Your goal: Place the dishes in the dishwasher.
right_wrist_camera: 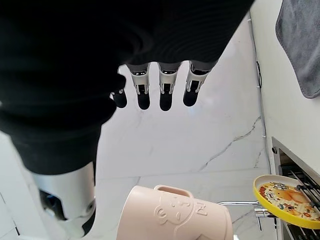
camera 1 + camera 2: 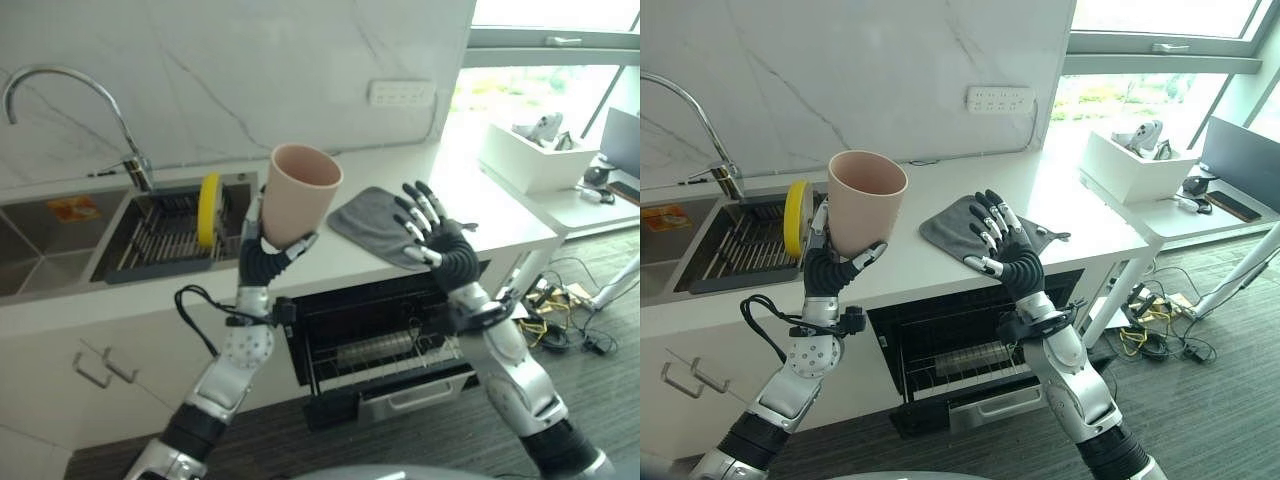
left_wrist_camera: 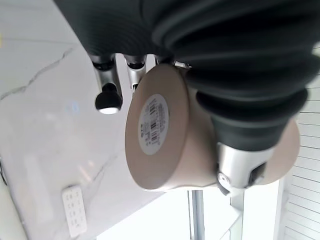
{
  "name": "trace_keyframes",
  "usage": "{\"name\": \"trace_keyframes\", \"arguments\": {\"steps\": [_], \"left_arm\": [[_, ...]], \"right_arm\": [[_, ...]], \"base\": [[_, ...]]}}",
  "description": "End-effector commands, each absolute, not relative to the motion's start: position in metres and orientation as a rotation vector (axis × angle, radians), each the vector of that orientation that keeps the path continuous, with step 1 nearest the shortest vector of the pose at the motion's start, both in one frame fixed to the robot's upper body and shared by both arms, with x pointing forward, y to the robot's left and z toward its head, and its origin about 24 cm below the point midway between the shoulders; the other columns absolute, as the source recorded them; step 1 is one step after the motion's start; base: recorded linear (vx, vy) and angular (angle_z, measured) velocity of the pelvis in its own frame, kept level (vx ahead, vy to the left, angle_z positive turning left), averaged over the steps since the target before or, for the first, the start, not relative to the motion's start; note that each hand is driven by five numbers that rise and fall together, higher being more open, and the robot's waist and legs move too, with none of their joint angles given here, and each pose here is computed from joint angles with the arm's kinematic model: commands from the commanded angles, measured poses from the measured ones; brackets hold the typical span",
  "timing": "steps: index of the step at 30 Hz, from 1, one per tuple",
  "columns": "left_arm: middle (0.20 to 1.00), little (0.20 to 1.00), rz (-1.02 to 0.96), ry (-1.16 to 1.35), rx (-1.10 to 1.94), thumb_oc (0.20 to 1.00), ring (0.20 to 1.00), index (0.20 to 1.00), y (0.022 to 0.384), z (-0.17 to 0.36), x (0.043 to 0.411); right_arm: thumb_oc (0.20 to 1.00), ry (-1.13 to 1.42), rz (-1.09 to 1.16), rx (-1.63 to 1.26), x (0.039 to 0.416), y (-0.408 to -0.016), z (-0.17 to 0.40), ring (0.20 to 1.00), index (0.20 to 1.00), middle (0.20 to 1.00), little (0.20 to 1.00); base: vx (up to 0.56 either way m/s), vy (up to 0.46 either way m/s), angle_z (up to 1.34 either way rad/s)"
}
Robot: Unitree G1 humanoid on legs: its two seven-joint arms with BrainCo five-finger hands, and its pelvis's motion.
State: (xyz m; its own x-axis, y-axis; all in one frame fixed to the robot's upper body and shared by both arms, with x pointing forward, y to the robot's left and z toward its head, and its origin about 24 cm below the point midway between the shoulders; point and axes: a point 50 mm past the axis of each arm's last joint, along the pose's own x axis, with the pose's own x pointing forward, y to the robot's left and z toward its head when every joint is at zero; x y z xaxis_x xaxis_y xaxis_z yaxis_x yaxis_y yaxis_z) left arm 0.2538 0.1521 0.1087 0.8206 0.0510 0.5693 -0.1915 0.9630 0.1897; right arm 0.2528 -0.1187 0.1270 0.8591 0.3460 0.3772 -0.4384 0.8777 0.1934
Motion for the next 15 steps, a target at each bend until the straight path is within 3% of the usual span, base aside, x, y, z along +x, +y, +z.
{"name": "trace_keyframes", "arguments": {"steps": [1, 8, 15], "left_arm": [[0.2, 0.2, 0.148, -0.806, 0.263, 0.2, 0.2, 0.2, 0.143, 0.148, 0.269], [0.2, 0.2, 0.305, -0.837, 0.243, 0.2, 0.2, 0.2, 0.132, 0.148, 0.278], [0.2, 0.2, 0.303, -0.804, 0.236, 0.2, 0.2, 0.2, 0.116, 0.145, 0.28]], "right_arm": [[1.0, -0.504, 0.438, 0.282, 0.258, -0.107, 0.164, 1.0, 1.0, 1.0, 1.0], [1.0, -0.554, 0.423, 0.283, 0.27, -0.081, 0.189, 1.0, 1.0, 1.0, 1.0], [1.0, -0.585, 0.442, 0.262, 0.273, -0.066, 0.205, 1.0, 1.0, 1.0, 1.0]], "base": [[0.02, -0.019, 0.32], [0.01, -0.034, 0.18], [-0.01, -0.019, 0.08]]}}
